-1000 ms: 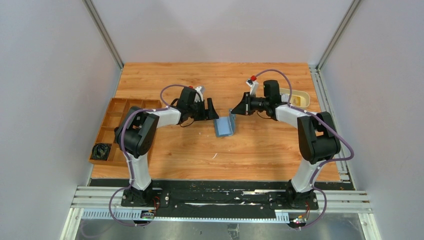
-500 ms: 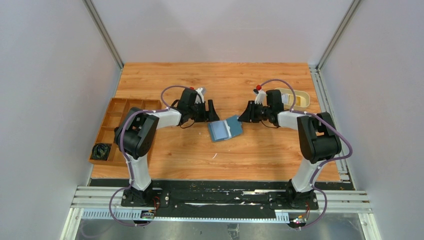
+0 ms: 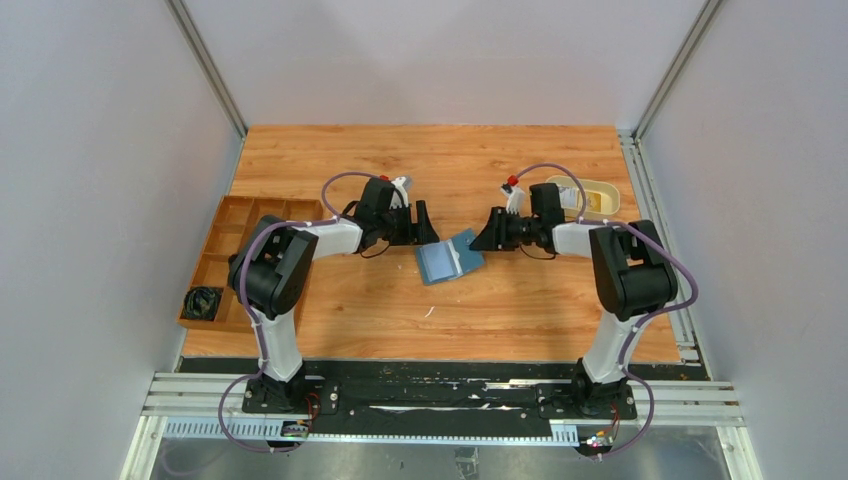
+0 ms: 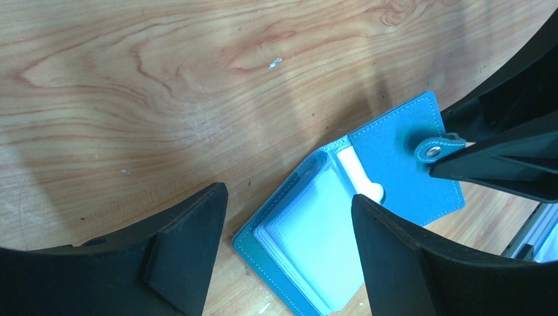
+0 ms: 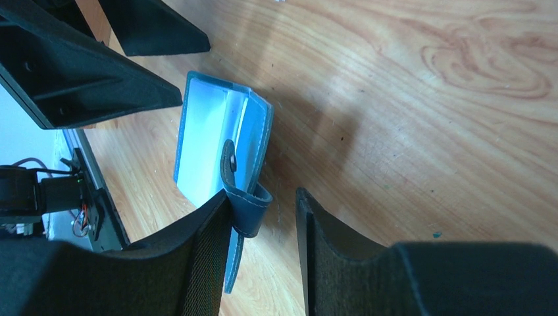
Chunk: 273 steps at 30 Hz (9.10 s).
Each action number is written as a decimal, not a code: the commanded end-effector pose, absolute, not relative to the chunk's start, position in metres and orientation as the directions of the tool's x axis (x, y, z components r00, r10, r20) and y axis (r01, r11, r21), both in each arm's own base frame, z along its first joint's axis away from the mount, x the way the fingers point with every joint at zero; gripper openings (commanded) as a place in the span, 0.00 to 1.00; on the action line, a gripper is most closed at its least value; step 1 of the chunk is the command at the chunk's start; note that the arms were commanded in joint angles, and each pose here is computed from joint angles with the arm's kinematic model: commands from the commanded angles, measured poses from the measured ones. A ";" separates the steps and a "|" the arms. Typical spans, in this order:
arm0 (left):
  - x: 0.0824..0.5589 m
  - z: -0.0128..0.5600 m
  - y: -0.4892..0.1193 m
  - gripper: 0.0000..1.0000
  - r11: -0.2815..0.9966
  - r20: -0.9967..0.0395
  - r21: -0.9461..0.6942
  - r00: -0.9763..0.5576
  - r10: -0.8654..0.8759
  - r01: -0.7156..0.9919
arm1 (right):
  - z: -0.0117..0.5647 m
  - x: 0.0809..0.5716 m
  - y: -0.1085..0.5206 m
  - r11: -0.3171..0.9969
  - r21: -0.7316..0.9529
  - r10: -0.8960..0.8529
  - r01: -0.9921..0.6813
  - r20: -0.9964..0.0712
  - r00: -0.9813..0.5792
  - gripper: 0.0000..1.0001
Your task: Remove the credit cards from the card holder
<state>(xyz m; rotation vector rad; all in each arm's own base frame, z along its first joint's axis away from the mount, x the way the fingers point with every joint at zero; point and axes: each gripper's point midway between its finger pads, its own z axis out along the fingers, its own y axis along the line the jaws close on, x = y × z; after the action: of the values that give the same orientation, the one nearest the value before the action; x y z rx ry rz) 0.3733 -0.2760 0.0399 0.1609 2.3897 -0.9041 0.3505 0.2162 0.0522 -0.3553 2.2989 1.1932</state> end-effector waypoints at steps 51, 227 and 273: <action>0.308 0.034 -0.275 0.68 0.333 -0.302 -0.929 -0.856 -0.419 0.164 | 0.036 0.337 0.245 0.490 0.822 0.166 -0.289 -0.414 -0.895 0.00; 0.316 0.008 -0.253 0.00 0.793 -0.433 -0.607 -0.859 -0.275 0.052 | 0.035 0.374 0.255 0.759 -0.430 -0.641 -0.489 -0.358 -0.680 0.93; 0.319 0.013 -0.235 0.00 0.809 -0.476 -0.568 -0.743 -0.471 -0.149 | 0.086 0.334 0.319 0.456 0.827 0.186 -0.328 -0.450 -0.874 0.85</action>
<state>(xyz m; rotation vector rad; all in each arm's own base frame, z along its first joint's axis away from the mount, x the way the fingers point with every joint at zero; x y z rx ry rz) 0.3223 -0.2482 0.0230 -0.4045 2.3572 -0.7648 0.3329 0.3049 0.0705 -0.1393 2.3138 1.2495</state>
